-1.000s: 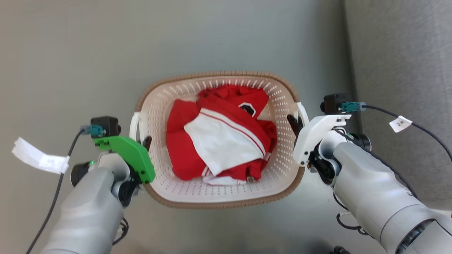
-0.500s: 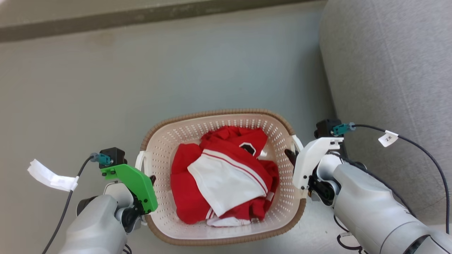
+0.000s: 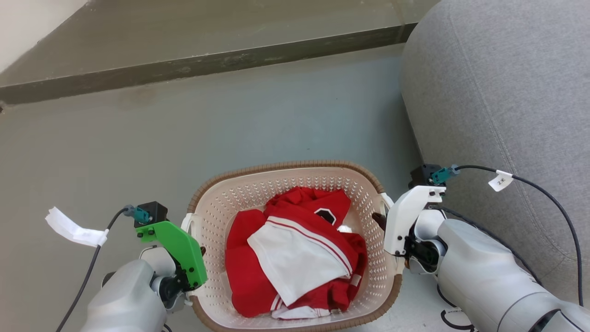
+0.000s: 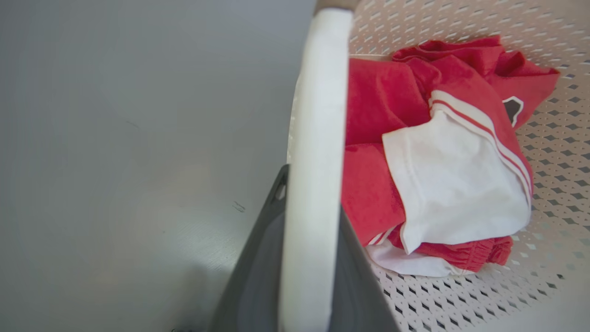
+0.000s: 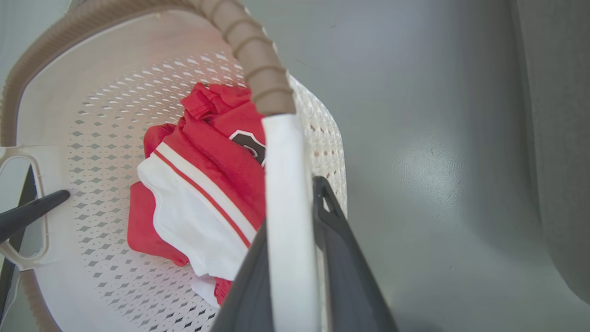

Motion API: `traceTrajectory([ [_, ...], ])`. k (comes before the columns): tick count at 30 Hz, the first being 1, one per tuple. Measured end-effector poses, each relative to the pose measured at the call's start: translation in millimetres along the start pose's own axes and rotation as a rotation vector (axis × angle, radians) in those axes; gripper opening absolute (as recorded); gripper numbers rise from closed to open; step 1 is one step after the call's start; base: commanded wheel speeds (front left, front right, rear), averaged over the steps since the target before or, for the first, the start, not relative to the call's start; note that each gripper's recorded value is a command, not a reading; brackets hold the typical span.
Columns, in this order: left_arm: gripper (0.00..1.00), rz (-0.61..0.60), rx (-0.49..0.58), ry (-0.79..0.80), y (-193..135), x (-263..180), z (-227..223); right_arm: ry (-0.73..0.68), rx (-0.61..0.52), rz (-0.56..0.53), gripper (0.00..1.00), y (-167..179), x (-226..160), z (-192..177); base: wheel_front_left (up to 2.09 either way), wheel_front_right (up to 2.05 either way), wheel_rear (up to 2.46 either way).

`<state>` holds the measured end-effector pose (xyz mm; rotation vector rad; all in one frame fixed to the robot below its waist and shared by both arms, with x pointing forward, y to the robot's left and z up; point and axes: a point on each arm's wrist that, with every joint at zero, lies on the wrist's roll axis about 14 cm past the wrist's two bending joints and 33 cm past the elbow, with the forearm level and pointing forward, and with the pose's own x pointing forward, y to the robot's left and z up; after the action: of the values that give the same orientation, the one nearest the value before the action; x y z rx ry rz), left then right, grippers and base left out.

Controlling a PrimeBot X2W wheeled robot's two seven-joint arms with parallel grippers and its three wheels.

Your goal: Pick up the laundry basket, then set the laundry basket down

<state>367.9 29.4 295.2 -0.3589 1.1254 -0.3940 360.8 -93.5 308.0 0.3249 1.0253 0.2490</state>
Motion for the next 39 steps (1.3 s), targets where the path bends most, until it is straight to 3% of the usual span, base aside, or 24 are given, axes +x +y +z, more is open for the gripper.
traceTrajectory([
  [39,0.0,-0.006,-0.015,0.04,-9,-12,-6,0.06,-0.017,-0.008,0.0,1,-13,-6,0.0,0.0,0.0],
])
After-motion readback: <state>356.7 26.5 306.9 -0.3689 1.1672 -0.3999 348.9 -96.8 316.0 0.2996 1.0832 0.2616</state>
